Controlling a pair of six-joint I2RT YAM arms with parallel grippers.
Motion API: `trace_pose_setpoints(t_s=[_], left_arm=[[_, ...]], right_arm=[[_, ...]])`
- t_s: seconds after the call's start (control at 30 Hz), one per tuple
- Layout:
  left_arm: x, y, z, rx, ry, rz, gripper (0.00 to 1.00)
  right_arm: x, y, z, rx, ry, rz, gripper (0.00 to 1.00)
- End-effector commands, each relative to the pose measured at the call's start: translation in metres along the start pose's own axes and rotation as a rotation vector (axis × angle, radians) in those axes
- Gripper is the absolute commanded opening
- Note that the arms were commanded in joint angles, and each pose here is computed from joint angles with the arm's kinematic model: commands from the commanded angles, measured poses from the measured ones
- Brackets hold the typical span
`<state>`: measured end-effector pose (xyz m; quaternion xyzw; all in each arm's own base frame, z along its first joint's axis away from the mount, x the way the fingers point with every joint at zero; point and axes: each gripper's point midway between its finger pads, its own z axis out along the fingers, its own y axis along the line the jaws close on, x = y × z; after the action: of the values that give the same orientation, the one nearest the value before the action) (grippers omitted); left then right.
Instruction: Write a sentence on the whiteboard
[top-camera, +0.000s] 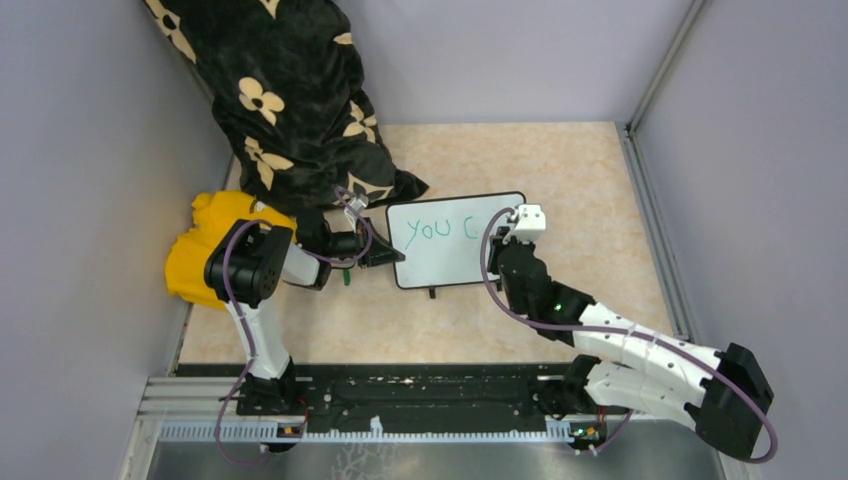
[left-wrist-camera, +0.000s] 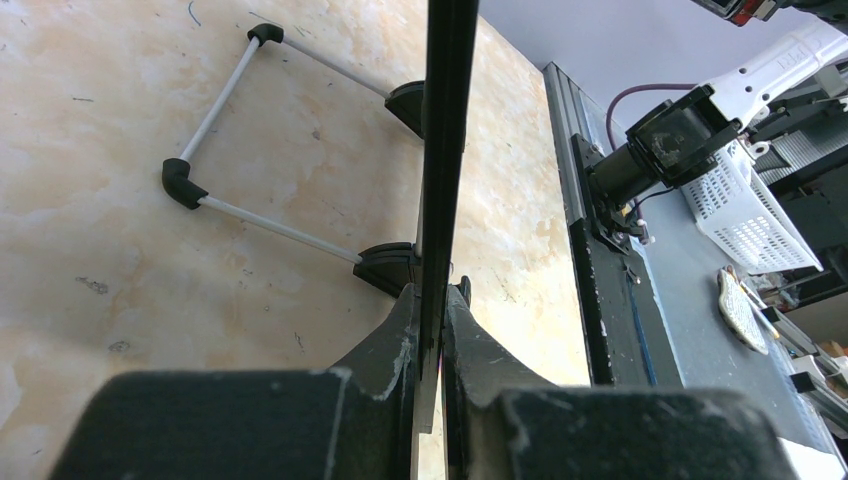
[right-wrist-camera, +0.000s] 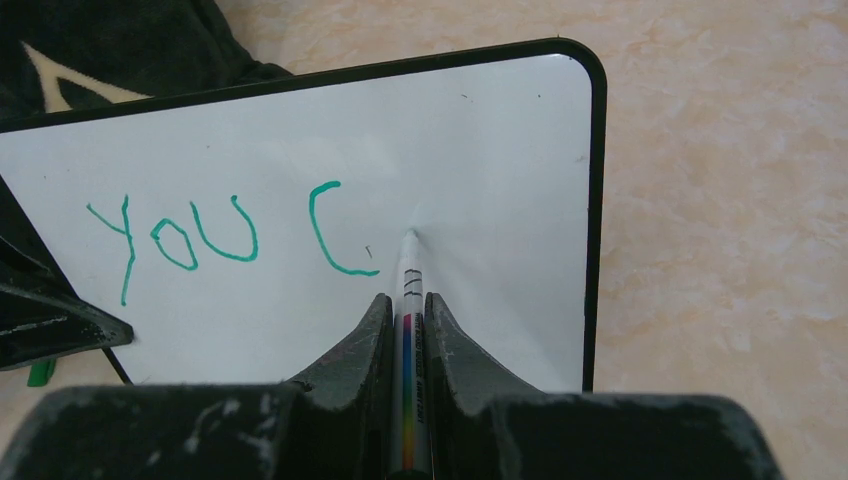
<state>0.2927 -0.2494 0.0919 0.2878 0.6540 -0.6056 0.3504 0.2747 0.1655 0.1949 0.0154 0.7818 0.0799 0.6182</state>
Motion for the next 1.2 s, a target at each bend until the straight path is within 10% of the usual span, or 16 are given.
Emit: trace_pose_setpoints(t_s=[0.0,1.17], left_arm=[[0.017,0.005,0.0,-0.02,0.034,-0.09,0.0],[0.018,0.006,0.0,-0.02,0.039,-0.093,0.0]], right_arm=[[-0.031,0.008,0.004,-0.008,-0.076,0.056,0.0],[0.008,-0.01,-0.001,0.019,0.013,0.037,0.0]])
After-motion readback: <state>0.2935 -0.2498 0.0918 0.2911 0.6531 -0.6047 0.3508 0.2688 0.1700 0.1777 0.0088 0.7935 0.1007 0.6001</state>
